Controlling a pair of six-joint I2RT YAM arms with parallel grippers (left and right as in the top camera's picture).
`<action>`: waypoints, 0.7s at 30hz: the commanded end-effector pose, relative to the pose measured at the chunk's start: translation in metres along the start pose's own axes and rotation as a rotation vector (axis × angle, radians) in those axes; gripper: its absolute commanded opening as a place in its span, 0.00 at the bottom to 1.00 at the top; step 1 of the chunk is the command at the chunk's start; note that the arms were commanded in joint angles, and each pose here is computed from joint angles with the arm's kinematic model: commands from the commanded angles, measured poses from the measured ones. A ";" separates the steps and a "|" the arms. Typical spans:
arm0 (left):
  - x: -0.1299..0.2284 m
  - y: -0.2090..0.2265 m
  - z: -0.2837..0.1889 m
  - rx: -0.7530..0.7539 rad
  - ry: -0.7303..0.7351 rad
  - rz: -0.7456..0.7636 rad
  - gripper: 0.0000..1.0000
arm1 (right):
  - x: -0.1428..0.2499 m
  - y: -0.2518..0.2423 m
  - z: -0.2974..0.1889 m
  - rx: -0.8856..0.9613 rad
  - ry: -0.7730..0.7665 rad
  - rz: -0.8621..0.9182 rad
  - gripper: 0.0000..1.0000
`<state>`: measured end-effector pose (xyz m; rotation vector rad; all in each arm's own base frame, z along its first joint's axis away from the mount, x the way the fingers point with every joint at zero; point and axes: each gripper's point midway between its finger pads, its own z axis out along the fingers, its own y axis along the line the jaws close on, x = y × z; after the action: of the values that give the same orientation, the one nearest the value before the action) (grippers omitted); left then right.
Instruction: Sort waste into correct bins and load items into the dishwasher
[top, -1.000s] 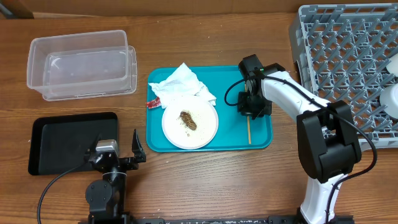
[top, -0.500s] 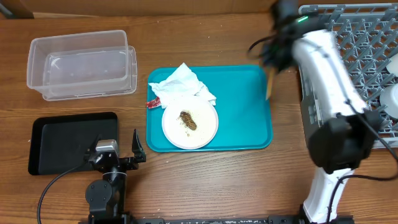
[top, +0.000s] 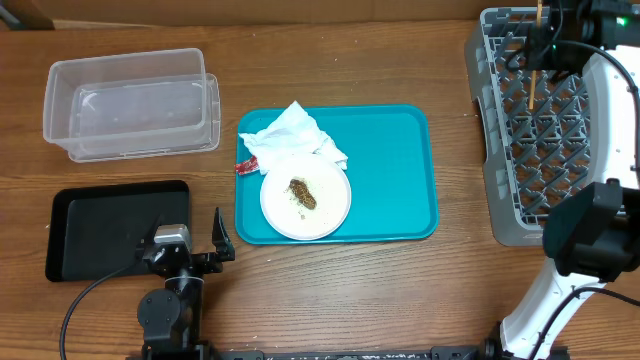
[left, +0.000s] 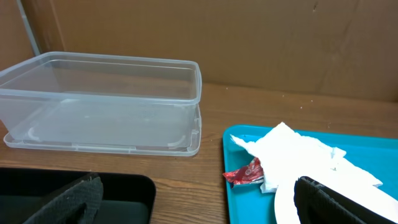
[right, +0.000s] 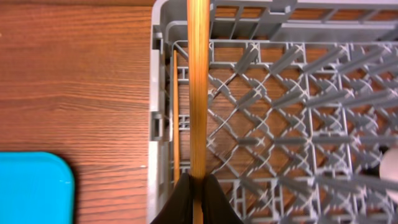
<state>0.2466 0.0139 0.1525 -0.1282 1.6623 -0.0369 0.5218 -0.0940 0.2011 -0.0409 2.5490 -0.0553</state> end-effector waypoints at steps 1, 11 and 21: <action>0.002 -0.002 0.000 0.008 0.005 0.016 1.00 | 0.011 0.006 0.017 -0.110 -0.008 -0.059 0.04; 0.002 -0.002 0.000 0.008 0.004 0.016 1.00 | 0.030 0.023 0.033 -0.190 0.032 -0.040 0.29; 0.002 -0.002 0.000 0.008 0.005 0.016 1.00 | 0.020 0.035 -0.009 -0.240 0.060 0.306 0.41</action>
<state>0.2466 0.0140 0.1525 -0.1284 1.6623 -0.0366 0.5006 -0.0719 0.1525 0.0687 2.6508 0.2492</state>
